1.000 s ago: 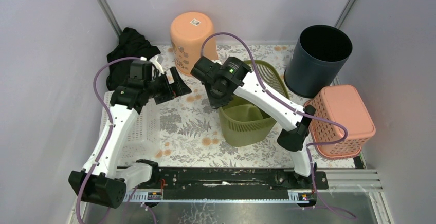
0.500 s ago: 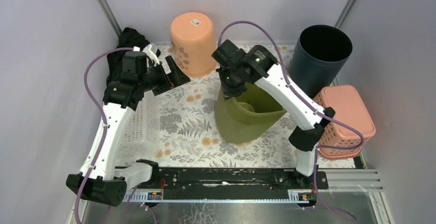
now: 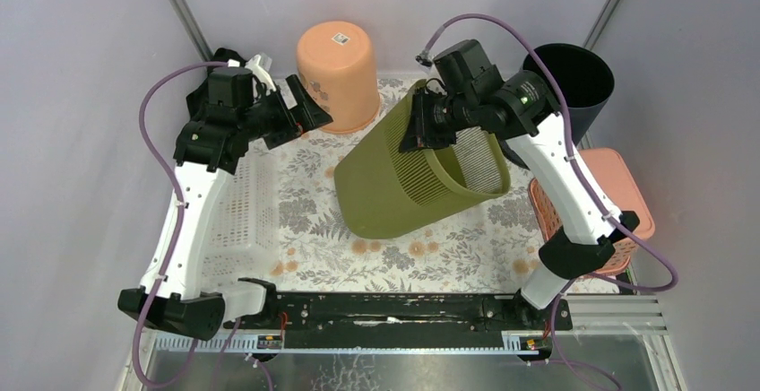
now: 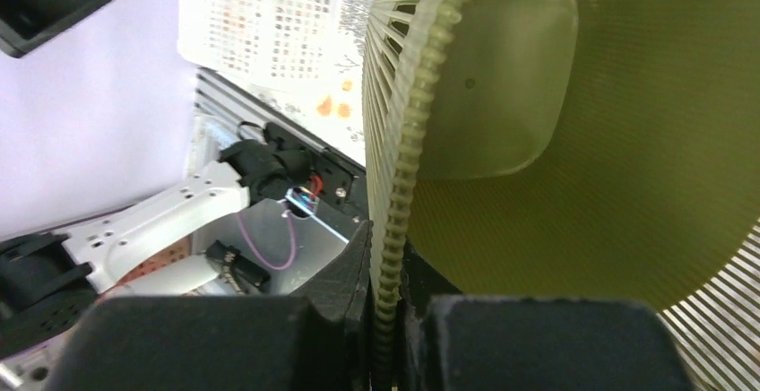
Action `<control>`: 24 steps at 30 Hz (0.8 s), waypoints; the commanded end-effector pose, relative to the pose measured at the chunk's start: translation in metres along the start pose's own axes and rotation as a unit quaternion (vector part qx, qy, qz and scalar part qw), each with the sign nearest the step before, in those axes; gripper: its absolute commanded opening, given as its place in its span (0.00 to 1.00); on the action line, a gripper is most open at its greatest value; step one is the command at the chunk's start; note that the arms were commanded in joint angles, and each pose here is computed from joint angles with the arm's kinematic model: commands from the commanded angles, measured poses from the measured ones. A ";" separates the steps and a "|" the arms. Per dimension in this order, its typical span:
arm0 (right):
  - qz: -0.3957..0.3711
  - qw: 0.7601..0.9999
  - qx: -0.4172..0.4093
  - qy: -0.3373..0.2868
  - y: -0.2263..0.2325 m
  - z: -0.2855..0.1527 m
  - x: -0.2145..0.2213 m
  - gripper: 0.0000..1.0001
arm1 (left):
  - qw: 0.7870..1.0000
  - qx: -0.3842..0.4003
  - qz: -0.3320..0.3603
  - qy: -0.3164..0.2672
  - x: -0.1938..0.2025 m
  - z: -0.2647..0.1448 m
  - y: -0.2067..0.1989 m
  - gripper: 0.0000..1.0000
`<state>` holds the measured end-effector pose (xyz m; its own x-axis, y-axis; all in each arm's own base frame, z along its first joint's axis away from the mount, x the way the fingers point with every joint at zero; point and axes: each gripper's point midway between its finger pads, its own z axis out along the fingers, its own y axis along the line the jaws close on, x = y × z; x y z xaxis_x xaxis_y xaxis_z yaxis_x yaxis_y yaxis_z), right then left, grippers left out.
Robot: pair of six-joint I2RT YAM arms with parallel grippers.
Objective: Turn the large container upside down
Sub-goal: Turn the container upside down at the center of the board.
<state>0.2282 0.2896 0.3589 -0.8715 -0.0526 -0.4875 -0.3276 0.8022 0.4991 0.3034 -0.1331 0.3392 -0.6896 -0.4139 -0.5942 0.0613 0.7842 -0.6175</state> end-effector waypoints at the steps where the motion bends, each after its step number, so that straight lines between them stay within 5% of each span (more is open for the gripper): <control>1: -0.012 0.990 -0.126 -0.067 0.040 -0.030 -0.032 0.00 | 1.000 0.000 -0.005 -0.004 -0.007 -0.006 -0.006 1.00; 24: 0.089 0.940 -0.306 -0.123 -0.011 -0.052 -0.044 0.00 | 0.999 0.040 0.012 -0.005 -0.019 -0.013 -0.029 1.00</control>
<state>0.2606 0.2531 0.3561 -0.8994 0.2332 -0.3698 -0.2246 0.4793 0.8484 0.3067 -0.1373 0.3661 -0.6839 -0.4140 -0.6008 0.0870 0.7713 -0.6305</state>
